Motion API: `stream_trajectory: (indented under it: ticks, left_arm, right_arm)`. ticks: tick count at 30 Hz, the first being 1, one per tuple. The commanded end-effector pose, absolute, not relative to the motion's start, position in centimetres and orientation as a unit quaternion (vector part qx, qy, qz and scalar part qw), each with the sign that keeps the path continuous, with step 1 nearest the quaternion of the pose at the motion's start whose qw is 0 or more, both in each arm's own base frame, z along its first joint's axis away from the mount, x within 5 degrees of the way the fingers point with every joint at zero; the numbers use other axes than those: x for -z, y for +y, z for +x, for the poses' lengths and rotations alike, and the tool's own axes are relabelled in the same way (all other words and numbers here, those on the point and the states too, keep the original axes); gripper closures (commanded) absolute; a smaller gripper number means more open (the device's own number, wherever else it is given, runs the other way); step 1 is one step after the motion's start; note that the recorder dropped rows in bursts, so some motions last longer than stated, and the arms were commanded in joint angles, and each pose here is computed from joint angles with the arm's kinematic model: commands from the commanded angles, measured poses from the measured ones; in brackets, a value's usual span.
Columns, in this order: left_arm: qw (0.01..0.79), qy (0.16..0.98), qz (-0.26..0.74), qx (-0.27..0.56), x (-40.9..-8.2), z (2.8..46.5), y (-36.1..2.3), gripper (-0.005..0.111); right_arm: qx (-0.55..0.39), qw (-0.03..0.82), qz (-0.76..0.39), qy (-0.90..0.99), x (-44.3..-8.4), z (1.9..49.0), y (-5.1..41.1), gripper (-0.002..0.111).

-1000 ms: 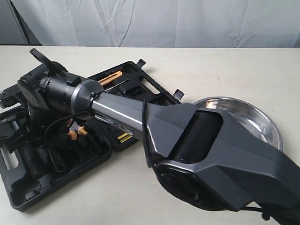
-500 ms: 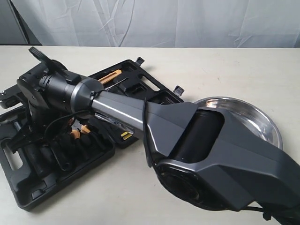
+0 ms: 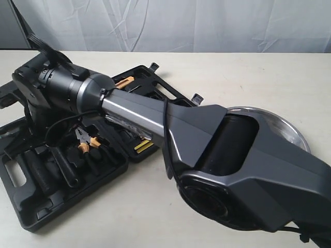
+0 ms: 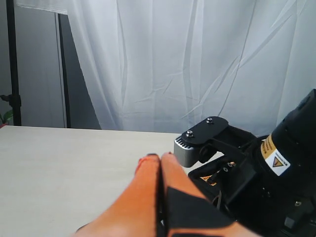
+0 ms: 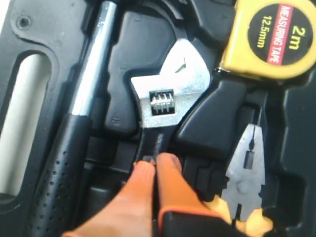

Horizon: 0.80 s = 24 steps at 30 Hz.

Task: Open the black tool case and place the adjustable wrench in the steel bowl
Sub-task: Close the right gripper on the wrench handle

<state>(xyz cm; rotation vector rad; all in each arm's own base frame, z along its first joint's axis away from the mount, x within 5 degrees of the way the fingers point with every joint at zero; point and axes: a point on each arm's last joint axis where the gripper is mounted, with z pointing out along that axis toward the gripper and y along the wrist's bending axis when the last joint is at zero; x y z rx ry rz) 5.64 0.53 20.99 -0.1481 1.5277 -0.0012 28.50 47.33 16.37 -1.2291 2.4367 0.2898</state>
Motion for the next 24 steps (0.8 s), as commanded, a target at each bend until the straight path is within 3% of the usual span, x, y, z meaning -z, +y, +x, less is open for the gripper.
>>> stream_trajectory:
  ticks: [1,2,4,7,9,15,21,24]
  left_arm:
    - [0.721,0.69,-0.066,0.003,-20.9,5.6,0.5,0.107]
    - [0.721,0.69,-0.066,0.003,-20.9,5.6,0.5,0.107]
    - [0.721,0.69,-0.066,0.003,-20.9,5.6,0.5,0.107]
    - [0.721,0.69,-0.066,0.003,-20.9,5.6,0.5,0.107]
    - [0.721,0.69,-0.066,0.003,-20.9,5.6,0.5,0.107]
    - [0.721,0.69,-0.066,0.003,-20.9,5.6,0.5,0.107]
    - [0.721,0.69,-0.066,0.003,-20.9,5.6,0.5,0.107]
    - [0.721,0.69,-0.066,0.003,-20.9,5.6,0.5,0.107]
  right_arm:
    - [-0.141,0.18,-0.428,0.874,-16.4,28.1,47.7,0.109]
    - [-0.144,0.177,-0.427,0.875,-16.2,28.1,47.7,0.108]
    - [-0.143,0.173,-0.423,0.878,-15.7,28.1,47.8,0.096]
    - [-0.134,0.169,-0.426,0.879,-14.7,28.2,47.8,0.057]
    - [-0.126,0.169,-0.416,0.884,-14.4,28.3,47.7,0.051]
    - [-0.107,0.171,-0.415,0.887,-13.4,28.8,47.4,0.059]
    - [-0.101,0.151,-0.414,0.892,-11.1,28.8,47.4,0.059]
    - [-0.1,0.149,-0.414,0.892,-10.8,28.8,47.4,0.069]
